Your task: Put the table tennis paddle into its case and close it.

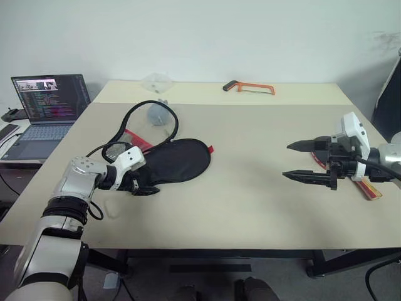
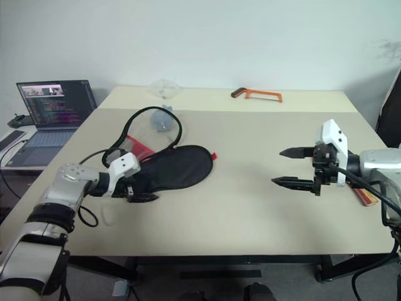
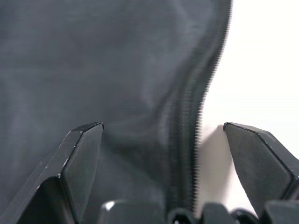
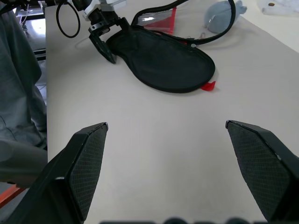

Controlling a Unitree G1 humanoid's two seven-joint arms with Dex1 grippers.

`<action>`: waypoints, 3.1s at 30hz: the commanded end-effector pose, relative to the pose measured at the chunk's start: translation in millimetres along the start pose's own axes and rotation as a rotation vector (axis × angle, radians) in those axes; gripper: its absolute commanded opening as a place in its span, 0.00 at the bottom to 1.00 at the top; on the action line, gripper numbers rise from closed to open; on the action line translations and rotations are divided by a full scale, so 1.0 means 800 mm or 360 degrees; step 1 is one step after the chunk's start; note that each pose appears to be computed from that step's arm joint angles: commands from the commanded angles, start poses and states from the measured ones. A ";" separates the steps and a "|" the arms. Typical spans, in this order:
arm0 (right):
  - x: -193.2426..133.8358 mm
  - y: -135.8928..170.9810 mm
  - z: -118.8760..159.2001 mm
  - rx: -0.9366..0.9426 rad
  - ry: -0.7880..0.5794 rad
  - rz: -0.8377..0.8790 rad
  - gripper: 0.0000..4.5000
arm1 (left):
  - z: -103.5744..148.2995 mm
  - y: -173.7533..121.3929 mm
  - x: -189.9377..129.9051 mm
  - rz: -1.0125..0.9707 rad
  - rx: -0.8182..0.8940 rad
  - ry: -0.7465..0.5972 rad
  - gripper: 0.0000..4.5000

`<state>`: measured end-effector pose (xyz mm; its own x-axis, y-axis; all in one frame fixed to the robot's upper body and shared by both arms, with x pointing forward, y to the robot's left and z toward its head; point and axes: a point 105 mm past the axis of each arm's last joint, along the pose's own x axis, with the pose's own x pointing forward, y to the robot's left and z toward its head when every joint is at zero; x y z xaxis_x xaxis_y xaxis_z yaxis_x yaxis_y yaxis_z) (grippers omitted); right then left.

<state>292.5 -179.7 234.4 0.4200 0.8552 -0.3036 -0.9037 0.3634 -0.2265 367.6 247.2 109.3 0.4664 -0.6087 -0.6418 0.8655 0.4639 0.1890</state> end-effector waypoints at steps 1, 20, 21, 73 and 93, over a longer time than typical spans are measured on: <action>-0.011 -0.004 0.016 -0.0088 -0.0020 -0.0070 0.99 | -0.011 0.000 0.012 0.0000 0.0079 0.0127 1.00; -0.014 -0.001 0.020 -0.0111 -0.0015 -0.0123 1.00 | 0.114 0.002 0.103 0.0111 0.0070 -0.0239 0.00; -0.013 -0.001 0.019 -0.0115 -0.0013 -0.0122 1.00 | 0.131 -0.007 0.116 0.0069 0.0040 -0.0294 0.00; 0.050 -0.031 0.009 0.0199 -0.0172 -0.0408 1.00 | 0.206 -0.020 0.034 -0.0080 -0.0142 -0.0679 0.65; 0.146 -0.075 -0.072 0.1026 0.0233 -0.1535 1.00 | 0.112 -0.047 -0.089 -0.0036 -0.0083 -0.0495 0.65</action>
<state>400.8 -120.1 145.9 0.9030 0.1203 -0.4124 -0.0964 0.9922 0.0784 321.4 215.0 199.4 0.4684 -0.7824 -0.4104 0.8741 0.4779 0.0866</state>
